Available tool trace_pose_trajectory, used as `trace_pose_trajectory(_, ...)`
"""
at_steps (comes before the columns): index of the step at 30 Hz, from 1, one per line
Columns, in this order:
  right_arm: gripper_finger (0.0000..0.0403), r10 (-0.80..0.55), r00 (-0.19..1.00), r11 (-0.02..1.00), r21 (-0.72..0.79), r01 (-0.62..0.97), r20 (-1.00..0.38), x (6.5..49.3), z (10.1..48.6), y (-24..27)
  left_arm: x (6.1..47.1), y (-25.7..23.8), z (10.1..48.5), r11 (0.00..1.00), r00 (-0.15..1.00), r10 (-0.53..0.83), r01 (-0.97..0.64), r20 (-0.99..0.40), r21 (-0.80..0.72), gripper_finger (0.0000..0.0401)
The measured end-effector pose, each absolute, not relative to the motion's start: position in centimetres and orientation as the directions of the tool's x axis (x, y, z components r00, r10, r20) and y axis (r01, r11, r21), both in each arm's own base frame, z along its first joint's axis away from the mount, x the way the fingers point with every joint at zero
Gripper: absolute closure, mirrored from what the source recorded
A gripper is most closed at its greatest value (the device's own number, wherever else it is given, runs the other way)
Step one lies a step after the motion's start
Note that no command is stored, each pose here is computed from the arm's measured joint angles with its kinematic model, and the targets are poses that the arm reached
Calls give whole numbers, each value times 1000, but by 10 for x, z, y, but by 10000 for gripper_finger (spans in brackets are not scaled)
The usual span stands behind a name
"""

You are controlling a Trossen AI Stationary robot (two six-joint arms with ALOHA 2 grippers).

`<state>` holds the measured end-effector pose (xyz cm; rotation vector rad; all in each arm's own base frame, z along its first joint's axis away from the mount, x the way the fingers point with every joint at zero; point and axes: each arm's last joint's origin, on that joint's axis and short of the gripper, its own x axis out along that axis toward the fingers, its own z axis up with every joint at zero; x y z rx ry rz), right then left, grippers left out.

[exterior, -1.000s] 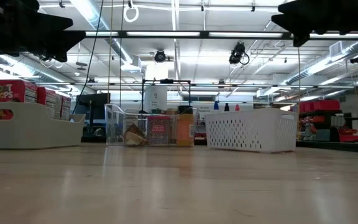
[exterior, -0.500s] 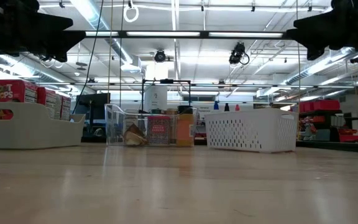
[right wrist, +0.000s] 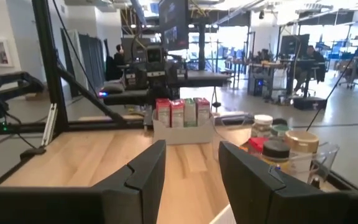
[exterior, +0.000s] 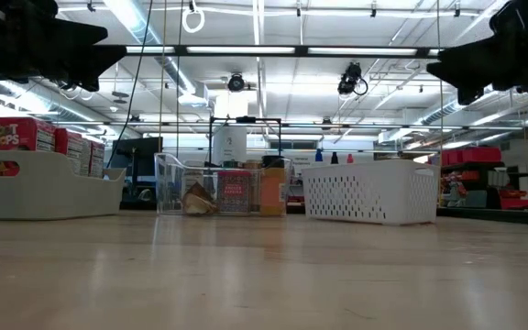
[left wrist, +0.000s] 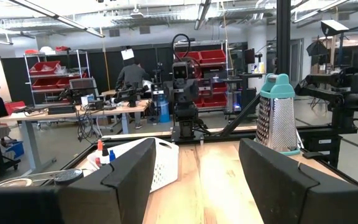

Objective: Pick & Place Kitchen Items
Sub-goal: Return to Home Position

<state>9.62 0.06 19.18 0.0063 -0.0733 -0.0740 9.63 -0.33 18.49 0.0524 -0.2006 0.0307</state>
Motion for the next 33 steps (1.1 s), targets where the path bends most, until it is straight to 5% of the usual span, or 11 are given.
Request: trace_pose_trajectory(33, 243, -74, 996, 996, 49, 72, 43, 100, 173, 1, 96, -3, 185, 998, 979, 28, -38, 200, 49, 159)
